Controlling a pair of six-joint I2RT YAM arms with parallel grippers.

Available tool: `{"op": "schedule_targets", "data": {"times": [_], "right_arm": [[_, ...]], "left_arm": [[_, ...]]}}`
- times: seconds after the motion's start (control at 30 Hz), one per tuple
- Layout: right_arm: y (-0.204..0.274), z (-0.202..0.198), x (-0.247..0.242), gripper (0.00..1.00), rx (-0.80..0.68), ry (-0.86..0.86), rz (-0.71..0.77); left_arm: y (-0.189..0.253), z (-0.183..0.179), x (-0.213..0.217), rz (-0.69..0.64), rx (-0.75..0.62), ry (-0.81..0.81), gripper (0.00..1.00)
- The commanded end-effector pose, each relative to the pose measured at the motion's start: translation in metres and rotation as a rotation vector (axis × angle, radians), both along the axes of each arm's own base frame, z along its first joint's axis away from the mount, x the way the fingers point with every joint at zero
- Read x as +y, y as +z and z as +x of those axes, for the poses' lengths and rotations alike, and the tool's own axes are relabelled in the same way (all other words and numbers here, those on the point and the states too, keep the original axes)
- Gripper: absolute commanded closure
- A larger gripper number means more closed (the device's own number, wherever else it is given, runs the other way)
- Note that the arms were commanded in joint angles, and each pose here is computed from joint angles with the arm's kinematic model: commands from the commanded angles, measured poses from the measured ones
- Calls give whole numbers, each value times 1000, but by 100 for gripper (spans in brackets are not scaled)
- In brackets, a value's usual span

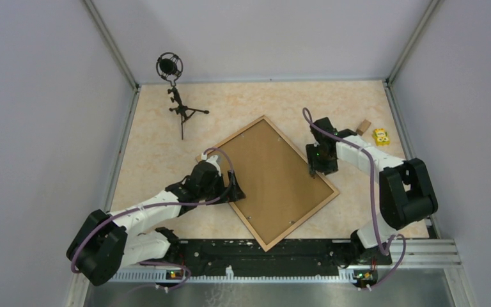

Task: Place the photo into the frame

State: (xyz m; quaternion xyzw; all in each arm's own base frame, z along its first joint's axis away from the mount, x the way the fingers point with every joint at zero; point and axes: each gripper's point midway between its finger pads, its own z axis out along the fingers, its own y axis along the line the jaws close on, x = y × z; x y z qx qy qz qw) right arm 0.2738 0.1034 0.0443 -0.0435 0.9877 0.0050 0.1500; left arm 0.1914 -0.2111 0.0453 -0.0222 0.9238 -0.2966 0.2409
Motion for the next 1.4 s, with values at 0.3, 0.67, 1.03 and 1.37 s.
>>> {"op": "schedule_targets", "data": {"times": [0.3,0.67,1.03,1.37], "right_arm": [[2,13,9,49,-17,47,-54],[-7,10,5,53,9,74,-129],[-18,5,-3,55,35,102,-219],[-25,9,-2,73,14,86,-262]], "left_arm": [[4,6,-4,-20,-37,-11,2],[4,4,-2,-23,-38,-6,2],[5,5,-2,-23,-43,-4,2],[4,4,-2,-27,-36,-1,2]]}}
